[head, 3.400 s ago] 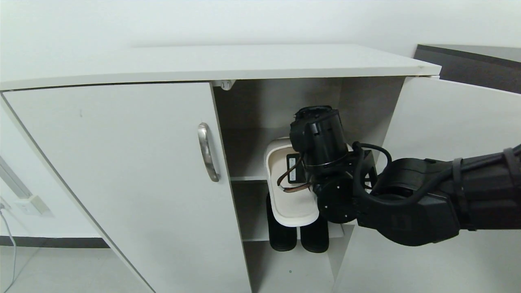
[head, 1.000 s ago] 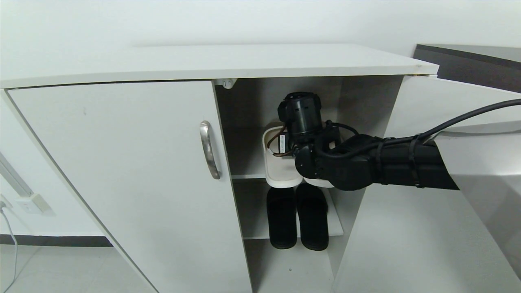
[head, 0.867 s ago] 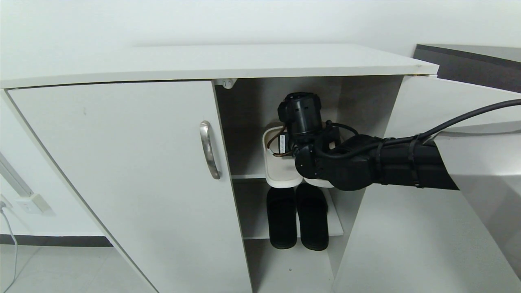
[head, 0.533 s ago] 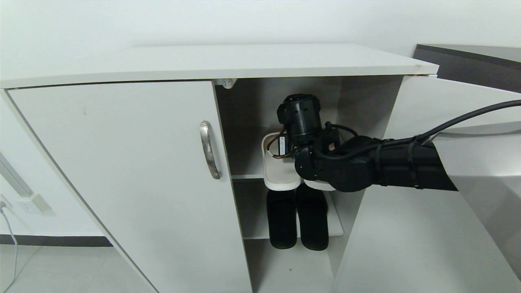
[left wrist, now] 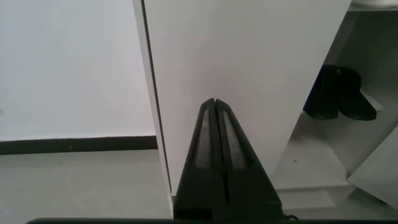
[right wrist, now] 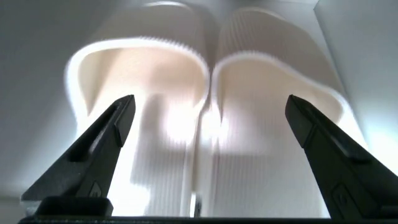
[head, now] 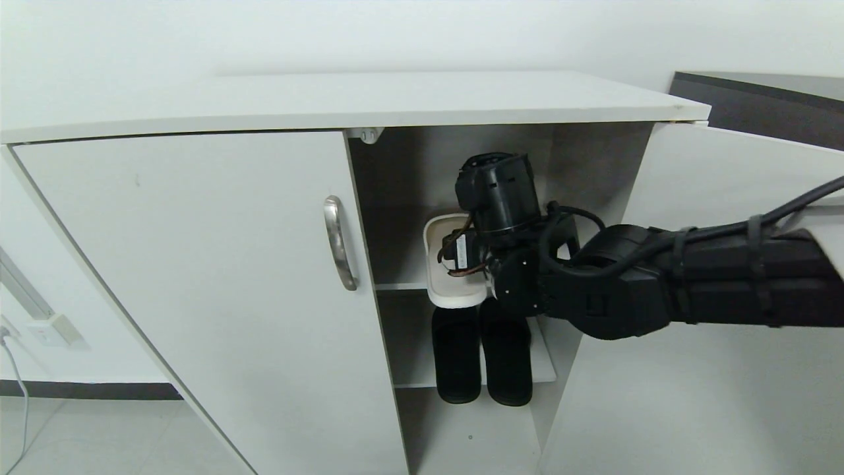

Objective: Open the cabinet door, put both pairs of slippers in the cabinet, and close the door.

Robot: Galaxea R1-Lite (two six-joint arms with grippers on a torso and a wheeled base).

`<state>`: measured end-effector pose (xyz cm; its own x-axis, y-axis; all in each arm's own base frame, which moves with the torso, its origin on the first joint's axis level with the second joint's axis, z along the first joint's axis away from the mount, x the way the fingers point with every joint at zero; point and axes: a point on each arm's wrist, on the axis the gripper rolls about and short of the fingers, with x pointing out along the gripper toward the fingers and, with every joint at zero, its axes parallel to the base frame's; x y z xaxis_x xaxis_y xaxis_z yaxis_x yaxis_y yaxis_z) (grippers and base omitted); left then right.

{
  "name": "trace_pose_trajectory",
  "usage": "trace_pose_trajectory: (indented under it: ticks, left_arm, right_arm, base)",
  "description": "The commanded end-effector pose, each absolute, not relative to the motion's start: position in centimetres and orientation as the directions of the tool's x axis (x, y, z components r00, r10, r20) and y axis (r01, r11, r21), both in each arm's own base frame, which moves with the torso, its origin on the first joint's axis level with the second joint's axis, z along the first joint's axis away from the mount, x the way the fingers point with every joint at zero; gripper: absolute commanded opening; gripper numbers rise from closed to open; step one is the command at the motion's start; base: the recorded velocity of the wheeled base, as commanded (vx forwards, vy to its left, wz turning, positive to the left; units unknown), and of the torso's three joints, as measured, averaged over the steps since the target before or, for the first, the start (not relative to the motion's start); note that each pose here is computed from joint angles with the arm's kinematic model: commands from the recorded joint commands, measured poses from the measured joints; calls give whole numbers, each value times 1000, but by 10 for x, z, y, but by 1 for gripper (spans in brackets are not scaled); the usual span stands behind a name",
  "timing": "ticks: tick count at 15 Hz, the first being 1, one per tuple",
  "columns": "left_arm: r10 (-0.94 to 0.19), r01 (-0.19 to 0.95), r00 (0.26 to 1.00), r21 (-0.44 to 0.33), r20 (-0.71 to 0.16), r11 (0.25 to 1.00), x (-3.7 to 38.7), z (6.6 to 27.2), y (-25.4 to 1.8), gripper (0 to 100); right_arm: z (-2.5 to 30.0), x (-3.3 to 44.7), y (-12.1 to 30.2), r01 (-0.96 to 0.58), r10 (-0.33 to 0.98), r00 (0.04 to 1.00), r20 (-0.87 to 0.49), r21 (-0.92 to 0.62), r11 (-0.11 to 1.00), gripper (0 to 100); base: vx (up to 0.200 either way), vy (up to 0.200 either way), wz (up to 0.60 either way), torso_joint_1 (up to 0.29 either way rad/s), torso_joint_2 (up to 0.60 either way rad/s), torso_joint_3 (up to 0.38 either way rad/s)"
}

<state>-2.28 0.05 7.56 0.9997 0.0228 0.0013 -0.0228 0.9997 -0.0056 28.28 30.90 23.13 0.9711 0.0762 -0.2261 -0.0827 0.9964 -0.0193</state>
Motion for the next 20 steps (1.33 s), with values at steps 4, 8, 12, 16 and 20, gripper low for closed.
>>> trace_pose_trajectory:
  ticks: [4,8,12,16,20]
  left_arm:
    - [23,-23,1000,-6,2,1000,-23,76,1,0]
    - [23,-23,1000,-6,2,1000,-23,76,1,0]
    - [23,-23,1000,-3,2,1000,-23,76,1,0]
    - [25,-25,1000,-2,2,1000,-23,76,1,0]
    - [25,-25,1000,-5,2,1000,-23,76,1,0]
  right_arm:
    - [235,209,279,-195,191,951,-241,9,981,100]
    - [215,190,273,-249,249,940,-232,28,968,0]
    - [199,181,267,-311,312,919,-240,42,949,0]
    - [190,179,265,-316,311,916,-255,20,948,0]
    - [189,180,265,-316,311,915,-256,19,948,0]
  base:
    - [0,0,0,0,0,0]
    - [0,0,0,0,0,0]
    - [0,0,0,0,0,0]
    - [0,0,0,0,0,0]
    - [0,0,0,0,0,0]
